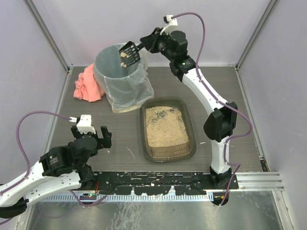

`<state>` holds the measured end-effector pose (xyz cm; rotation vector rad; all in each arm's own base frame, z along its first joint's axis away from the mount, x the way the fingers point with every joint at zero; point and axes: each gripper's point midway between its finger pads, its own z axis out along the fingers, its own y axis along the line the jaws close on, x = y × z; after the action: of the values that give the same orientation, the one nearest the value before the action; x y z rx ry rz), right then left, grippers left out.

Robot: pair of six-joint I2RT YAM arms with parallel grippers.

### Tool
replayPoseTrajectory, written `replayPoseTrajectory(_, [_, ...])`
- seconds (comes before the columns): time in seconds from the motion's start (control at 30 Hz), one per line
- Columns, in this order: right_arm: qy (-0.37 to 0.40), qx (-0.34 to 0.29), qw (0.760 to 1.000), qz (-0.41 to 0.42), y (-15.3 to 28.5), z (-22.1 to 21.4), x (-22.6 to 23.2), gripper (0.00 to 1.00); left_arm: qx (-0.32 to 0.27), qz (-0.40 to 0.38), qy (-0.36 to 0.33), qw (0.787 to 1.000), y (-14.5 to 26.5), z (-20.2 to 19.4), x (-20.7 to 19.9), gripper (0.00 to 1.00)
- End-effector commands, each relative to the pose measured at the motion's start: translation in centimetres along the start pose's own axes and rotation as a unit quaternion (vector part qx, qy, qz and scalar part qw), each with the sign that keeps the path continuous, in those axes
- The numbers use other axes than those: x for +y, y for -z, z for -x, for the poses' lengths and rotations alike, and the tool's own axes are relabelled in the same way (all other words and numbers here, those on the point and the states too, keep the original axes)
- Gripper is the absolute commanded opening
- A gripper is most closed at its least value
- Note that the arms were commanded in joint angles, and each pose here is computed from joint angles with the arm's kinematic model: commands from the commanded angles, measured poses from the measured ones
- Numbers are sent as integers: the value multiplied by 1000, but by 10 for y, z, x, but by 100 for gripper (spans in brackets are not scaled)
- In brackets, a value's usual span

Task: Clean the litter box

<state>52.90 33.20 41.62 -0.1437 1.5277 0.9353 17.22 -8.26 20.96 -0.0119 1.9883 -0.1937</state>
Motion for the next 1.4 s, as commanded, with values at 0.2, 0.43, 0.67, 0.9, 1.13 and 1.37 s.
replayPoseTrajectory(0.2, [235,-81,968,47,12,43,86,1,-2,8,2,1000,-3,3,-3,98])
replayPoseTrajectory(0.43, [329,-113,937,42,29,52,140,1,-2,5,3,1000,-3,2,-3,98])
replayPoseTrajectory(0.67, [302,-155,940,31,60,84,157,1,0,4,2,1000,-3,2,-4,98])
replayPoseTrajectory(0.9, [241,-202,949,27,110,137,175,1,3,5,-3,1000,-4,1,-5,98])
replayPoseTrajectory(1.13, [212,-198,957,-8,174,147,151,1,3,4,-3,1000,-5,2,-7,98])
replayPoseTrajectory(1.37, [167,-137,973,-84,234,103,95,5,11,-5,-7,1000,-8,2,-18,98])
